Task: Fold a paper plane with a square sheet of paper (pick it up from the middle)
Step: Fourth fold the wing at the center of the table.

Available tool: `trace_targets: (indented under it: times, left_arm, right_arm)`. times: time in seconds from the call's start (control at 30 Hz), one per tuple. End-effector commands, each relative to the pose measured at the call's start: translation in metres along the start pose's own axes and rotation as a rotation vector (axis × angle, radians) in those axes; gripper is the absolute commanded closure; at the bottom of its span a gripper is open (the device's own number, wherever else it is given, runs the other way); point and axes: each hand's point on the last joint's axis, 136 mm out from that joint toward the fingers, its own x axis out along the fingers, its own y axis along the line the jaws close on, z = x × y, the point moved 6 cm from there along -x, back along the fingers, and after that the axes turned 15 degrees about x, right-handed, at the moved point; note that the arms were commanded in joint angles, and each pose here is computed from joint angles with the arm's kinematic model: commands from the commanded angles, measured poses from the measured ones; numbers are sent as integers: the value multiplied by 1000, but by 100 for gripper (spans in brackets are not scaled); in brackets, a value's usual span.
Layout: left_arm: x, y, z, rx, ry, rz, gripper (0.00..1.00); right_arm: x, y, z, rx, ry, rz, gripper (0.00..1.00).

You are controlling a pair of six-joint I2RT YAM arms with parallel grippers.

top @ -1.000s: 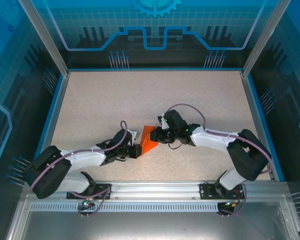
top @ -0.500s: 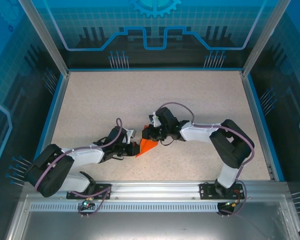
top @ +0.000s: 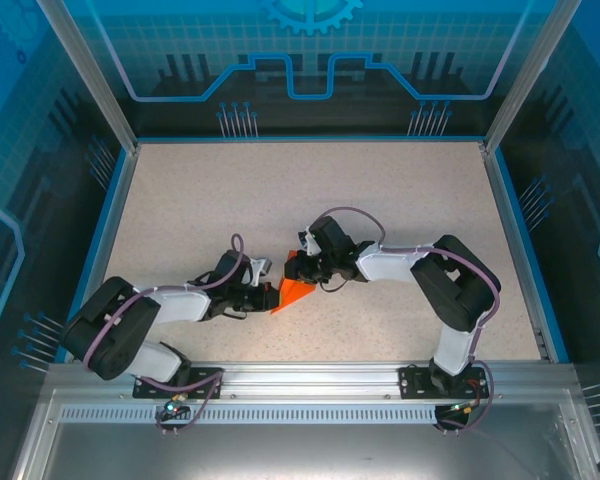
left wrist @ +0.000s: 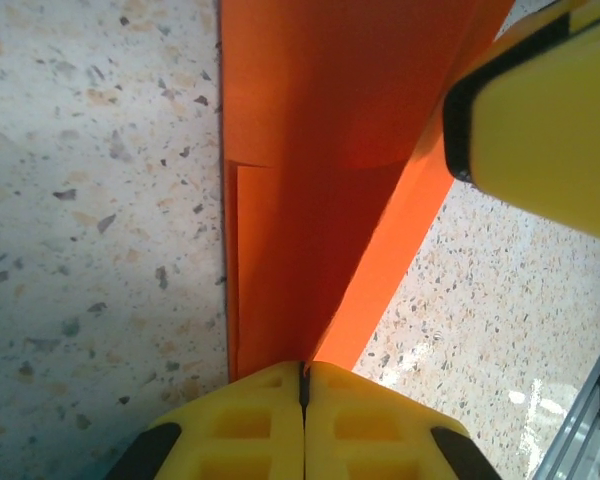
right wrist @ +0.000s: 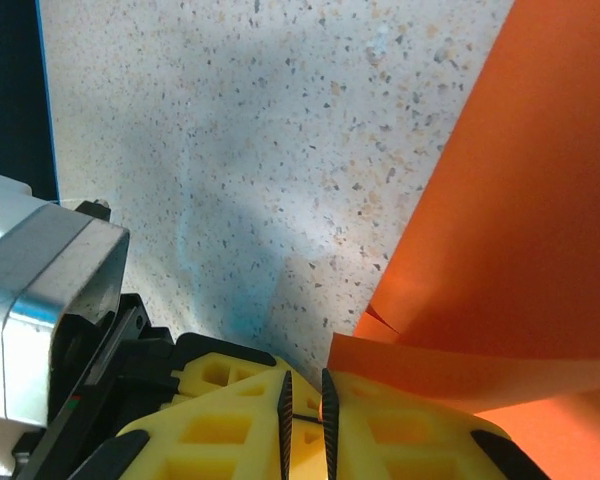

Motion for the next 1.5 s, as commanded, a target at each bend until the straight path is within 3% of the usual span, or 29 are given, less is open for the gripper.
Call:
trace_targets:
  times: [0.0,0.2,0.47,0.67,1.03,1.3,1.47]
  left_arm:
    - [1,-1,8,-10,-4,-46,94]
    - [5,0,9,-19,8,-61,91]
    - [0,3,7,-15,1,-8,74]
    - [-5,5,5,-6,5,34,71]
    - [-3,6,4,-16,11,28,89]
    - [-7,0,11,-5,-18,4,87]
    - [-8,0,12,-1,-21,17,90]
  right_arm:
    - [-1,0,4,-14,-10,-24,81]
    - [4,-12,8,20,-17,-42,82]
    - [3,-14,17,34,-30,-33,82]
    - [2,-12,20,35,-29,-22,82]
    - [6,-9,19,33,-6,1,82]
    - [7,-8,18,26,7,3,82]
    - [8,-9,18,29,12,0,82]
